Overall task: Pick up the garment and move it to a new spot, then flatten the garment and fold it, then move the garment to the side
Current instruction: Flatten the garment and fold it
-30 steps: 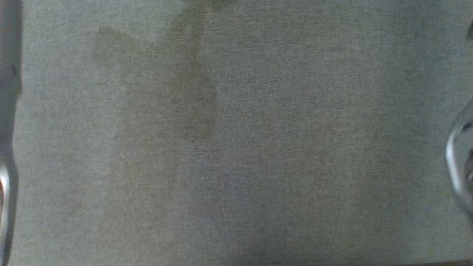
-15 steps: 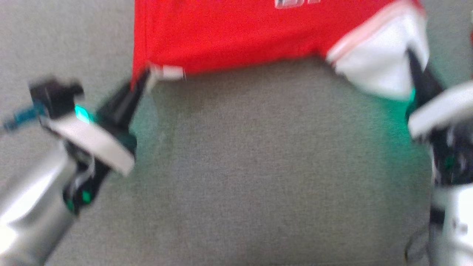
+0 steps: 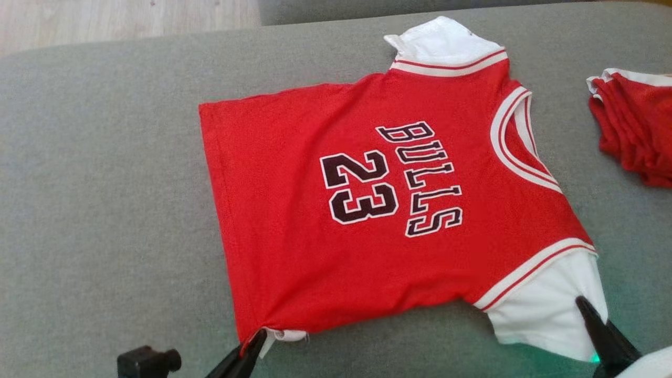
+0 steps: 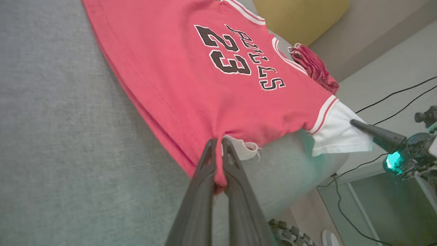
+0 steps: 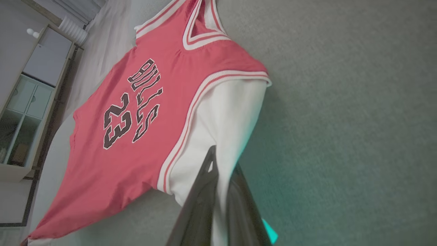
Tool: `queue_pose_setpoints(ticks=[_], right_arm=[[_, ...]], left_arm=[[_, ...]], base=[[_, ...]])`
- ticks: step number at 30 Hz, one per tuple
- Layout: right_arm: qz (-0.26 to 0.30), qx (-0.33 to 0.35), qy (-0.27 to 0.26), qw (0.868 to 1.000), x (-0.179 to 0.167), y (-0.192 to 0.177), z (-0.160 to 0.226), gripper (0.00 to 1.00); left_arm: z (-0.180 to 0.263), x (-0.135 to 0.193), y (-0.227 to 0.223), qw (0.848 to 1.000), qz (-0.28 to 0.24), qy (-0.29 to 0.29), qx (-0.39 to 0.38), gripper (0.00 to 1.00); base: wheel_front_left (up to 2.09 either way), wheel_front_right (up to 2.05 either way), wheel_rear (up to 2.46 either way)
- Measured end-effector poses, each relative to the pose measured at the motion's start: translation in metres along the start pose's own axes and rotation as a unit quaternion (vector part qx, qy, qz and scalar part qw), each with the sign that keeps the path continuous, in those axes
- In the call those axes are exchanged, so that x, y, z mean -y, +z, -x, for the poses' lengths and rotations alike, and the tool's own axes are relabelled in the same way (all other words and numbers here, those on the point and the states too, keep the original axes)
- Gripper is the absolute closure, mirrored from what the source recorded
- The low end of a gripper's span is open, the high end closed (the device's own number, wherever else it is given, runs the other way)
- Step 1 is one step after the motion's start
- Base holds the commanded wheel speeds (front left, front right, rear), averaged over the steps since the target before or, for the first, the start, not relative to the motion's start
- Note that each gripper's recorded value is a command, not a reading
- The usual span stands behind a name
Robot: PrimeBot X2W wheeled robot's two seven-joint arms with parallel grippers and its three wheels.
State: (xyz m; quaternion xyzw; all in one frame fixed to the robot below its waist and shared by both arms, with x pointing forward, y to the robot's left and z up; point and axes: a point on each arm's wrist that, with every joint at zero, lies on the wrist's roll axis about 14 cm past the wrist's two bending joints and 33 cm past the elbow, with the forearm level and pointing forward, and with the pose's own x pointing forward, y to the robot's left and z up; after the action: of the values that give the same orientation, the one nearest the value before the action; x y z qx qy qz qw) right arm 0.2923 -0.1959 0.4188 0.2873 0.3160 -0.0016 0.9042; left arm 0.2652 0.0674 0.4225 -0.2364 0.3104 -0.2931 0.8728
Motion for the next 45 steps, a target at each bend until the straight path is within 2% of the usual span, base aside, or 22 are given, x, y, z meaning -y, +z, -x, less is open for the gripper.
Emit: queue_pose_setpoints(ticks=[1,4,12,16,17,18,19,20,23,27,31,35,40,45], right_arm=[[-0.011,-0.012,0.000,1.000,0.001,-0.007,0.005,1.00],[-0.010,-0.023,0.007,1.000,-0.004,-0.001,-0.004,1.00],[0.032,-0.050,0.047,0.997,-0.036,0.052,-0.070,1.00],[0.059,-0.073,0.052,0.994,-0.049,0.071,-0.100,1.00],[0.067,-0.076,0.048,0.994,-0.050,0.075,-0.107,1.00],[0.079,-0.076,0.044,0.993,-0.053,0.080,-0.113,0.52],[0.089,-0.072,0.042,0.992,-0.056,0.085,-0.119,0.00],[0.096,-0.073,0.043,0.992,-0.061,0.088,-0.124,0.00],[0.110,-0.073,0.054,0.990,-0.072,0.088,-0.129,0.00],[0.138,-0.040,0.043,0.989,-0.070,0.092,-0.115,0.00],[0.160,-0.049,-0.010,0.986,-0.030,0.078,-0.095,0.00],[0.206,-0.079,-0.063,0.973,0.009,0.066,-0.094,0.00],[0.221,-0.090,-0.075,0.968,0.019,0.062,-0.112,0.00],[0.219,-0.133,-0.059,0.965,0.015,0.039,-0.125,0.00]], left_arm=[[0.003,0.007,-0.001,1.000,0.019,-0.006,-0.002,1.00],[0.000,-0.001,0.008,1.000,0.010,-0.005,-0.015,1.00],[-0.040,-0.018,0.079,0.998,0.028,-0.045,-0.014,1.00],[-0.054,-0.040,0.095,0.998,0.048,-0.024,-0.022,1.00],[-0.058,-0.048,0.097,0.998,0.058,-0.011,-0.021,0.93],[-0.062,-0.055,0.097,0.998,0.066,0.001,-0.025,0.55],[-0.065,-0.060,0.097,0.997,0.069,0.009,-0.029,0.17],[-0.067,-0.063,0.096,0.997,0.069,0.014,-0.035,0.00],[-0.070,-0.071,0.095,0.997,0.066,0.029,-0.033,0.00],[-0.062,-0.074,0.105,0.997,0.057,0.045,0.011,0.00],[-0.045,-0.075,0.091,0.994,0.078,0.070,0.037,0.00],[-0.043,-0.077,0.062,0.991,0.100,0.089,0.012,0.00],[-0.048,-0.083,0.047,0.989,0.105,0.104,-0.004,0.00],[-0.055,-0.085,0.043,0.988,0.113,0.104,-0.009,0.00]], base=[[0.00,0.00,0.00],[0.00,0.00,0.00],[0.00,0.00,0.00],[0.00,0.00,0.00],[0.00,0.00,0.00],[0.00,0.00,0.00],[0.00,0.00,0.00],[0.00,0.00,0.00],[0.00,0.00,0.00],[0.00,0.00,0.00],[0.00,0.00,0.00],[0.00,0.00,0.00],[0.00,0.00,0.00],[0.00,0.00,0.00]])
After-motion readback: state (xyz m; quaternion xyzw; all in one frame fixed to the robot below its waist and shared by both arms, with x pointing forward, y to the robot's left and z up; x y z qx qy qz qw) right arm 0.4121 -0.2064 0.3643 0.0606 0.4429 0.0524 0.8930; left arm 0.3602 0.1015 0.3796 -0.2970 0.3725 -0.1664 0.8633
